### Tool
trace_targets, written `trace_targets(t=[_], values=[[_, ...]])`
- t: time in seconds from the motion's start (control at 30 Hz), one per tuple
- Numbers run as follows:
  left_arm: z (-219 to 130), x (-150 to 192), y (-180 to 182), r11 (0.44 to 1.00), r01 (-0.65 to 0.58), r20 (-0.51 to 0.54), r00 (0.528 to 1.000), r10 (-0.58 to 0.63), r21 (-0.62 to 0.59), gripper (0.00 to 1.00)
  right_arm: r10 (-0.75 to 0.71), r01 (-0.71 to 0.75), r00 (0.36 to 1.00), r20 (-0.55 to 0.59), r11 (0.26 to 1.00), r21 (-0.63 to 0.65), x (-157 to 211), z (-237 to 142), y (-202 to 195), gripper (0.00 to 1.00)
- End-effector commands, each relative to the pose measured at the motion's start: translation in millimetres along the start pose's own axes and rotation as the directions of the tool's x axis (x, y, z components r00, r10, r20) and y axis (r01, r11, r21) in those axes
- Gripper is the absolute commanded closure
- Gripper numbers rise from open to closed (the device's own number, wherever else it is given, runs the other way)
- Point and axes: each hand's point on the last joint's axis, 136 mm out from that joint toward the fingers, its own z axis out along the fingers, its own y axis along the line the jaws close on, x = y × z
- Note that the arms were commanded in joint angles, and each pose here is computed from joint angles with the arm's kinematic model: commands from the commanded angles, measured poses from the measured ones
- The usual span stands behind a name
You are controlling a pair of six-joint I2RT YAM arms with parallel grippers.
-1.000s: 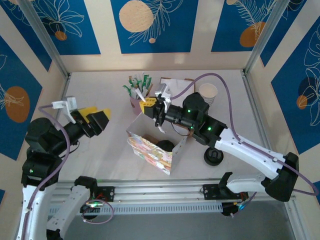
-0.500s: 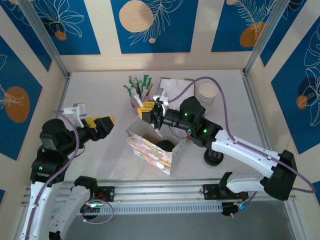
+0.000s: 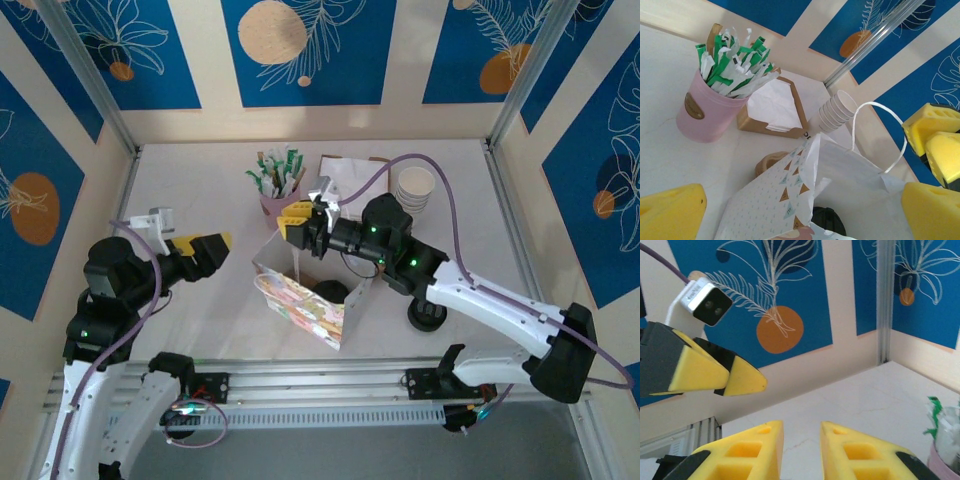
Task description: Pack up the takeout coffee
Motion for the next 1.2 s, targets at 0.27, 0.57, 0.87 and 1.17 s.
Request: trace_targets(t=[0.27, 0.57, 0.87, 1.17], values=[[5.1, 7.7, 9.4, 0.999, -0.022, -0.044, 0.999, 0.02, -0.038, 0.04, 0.07, -0.111, 0.99, 0.126, 0.928, 0.356, -87.6, -67.0, -90.2, 0.72], [14.7, 9.5, 16.1, 0.998, -0.003, -0.073, 0.997, -0.001, -0.057, 0.08, 0.311, -0.319, 0.945, 0.103, 0.803, 0.504, -69.2, -78.3, -192.3, 0.72], [22.9, 15.8, 24.9, 0.997, 0.018, -0.095, 0.995, -0.025, -0.073, 0.11, 0.507, -0.382, 0.862, -0.012, 0.665, 0.642, -9.5, -55.6, -271.9, 0.71], [27.9, 20.5, 32.3, 0.995, 0.029, -0.114, 0.993, -0.039, -0.094, 0.11, 0.608, -0.284, 0.783, -0.131, 0.537, 0.794, 54.5, -28.6, -320.4, 0.72]])
